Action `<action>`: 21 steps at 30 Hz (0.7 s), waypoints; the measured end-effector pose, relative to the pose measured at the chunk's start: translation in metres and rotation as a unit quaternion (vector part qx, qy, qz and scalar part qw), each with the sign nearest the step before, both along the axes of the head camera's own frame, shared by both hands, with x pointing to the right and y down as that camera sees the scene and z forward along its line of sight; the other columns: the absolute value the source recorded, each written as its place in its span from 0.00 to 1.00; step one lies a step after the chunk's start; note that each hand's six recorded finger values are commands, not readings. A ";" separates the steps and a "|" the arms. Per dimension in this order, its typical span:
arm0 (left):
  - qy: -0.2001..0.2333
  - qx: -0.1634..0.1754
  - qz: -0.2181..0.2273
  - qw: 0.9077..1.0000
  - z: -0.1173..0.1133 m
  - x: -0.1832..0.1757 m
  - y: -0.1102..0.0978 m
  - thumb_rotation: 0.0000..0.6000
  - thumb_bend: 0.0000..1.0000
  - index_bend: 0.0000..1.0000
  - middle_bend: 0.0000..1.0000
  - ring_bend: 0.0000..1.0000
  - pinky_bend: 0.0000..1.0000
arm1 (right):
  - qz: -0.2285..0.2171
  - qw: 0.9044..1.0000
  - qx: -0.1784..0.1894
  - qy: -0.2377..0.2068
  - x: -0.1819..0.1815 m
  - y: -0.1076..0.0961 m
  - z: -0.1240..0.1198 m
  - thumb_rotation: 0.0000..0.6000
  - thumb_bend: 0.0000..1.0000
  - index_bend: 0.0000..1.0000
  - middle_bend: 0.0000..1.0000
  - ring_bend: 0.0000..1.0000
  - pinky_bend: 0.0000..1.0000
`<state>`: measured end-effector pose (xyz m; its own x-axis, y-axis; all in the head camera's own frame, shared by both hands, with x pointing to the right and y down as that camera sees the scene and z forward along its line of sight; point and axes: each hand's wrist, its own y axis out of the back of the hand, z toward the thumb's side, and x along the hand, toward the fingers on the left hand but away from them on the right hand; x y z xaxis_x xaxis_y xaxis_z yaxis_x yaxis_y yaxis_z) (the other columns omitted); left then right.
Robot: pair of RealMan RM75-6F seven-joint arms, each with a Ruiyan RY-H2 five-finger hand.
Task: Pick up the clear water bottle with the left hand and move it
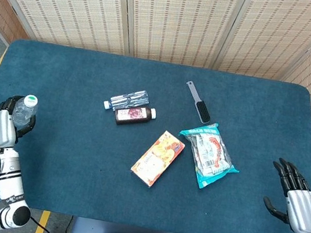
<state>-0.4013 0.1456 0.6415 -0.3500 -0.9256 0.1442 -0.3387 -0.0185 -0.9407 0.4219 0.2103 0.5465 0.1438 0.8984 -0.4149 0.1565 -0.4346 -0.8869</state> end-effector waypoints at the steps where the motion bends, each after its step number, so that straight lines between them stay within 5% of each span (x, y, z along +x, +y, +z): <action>1: 0.007 -0.003 0.000 1.000 0.001 0.002 0.000 1.00 0.49 0.48 0.62 0.47 0.39 | 0.000 1.000 0.000 0.000 0.000 0.000 0.000 1.00 0.25 0.00 0.00 0.00 0.16; 4: 0.070 -0.006 -0.002 0.998 0.002 0.012 0.001 1.00 0.49 0.48 0.62 0.47 0.39 | 0.001 1.000 -0.001 0.000 0.000 0.000 0.000 1.00 0.25 0.00 0.00 0.00 0.16; 7: 0.185 0.000 -0.015 0.983 0.002 0.023 0.002 1.00 0.49 0.48 0.62 0.47 0.39 | 0.000 1.000 -0.001 0.000 0.000 0.000 0.000 1.00 0.25 0.00 0.00 0.00 0.16; 10: 0.320 0.002 -0.034 0.947 0.002 0.035 0.003 1.00 0.49 0.48 0.62 0.47 0.39 | 0.000 1.000 0.000 0.000 0.000 0.001 -0.001 1.00 0.25 0.00 0.00 0.00 0.16; 11: 0.378 0.003 -0.043 0.925 0.001 0.041 0.003 1.00 0.49 0.48 0.62 0.47 0.39 | 0.000 1.000 0.000 0.000 0.000 0.001 -0.001 1.00 0.25 0.00 0.00 0.00 0.16; 15: 0.447 0.014 -0.062 0.892 0.001 0.044 0.004 1.00 0.49 0.48 0.62 0.47 0.39 | -0.001 1.000 -0.001 0.000 0.000 0.001 -0.001 1.00 0.25 0.00 0.00 0.00 0.16; 18: 0.442 0.027 -0.061 0.895 0.001 0.040 0.002 1.00 0.49 0.48 0.62 0.47 0.39 | -0.001 1.000 -0.003 0.000 0.000 0.001 0.000 1.00 0.25 0.00 0.00 0.00 0.16; 21: 0.390 0.040 -0.046 0.919 -0.004 0.034 -0.003 1.00 0.49 0.48 0.62 0.47 0.39 | 0.000 1.000 -0.004 0.002 0.000 0.001 0.001 1.00 0.25 0.00 0.00 0.00 0.16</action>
<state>-0.3668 0.1428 0.6379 -0.2459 -0.9160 0.3169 -0.9070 0.1020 -0.4087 0.4223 0.2114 0.5476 0.1421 0.8949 -0.4230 0.1536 -0.4421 -0.8837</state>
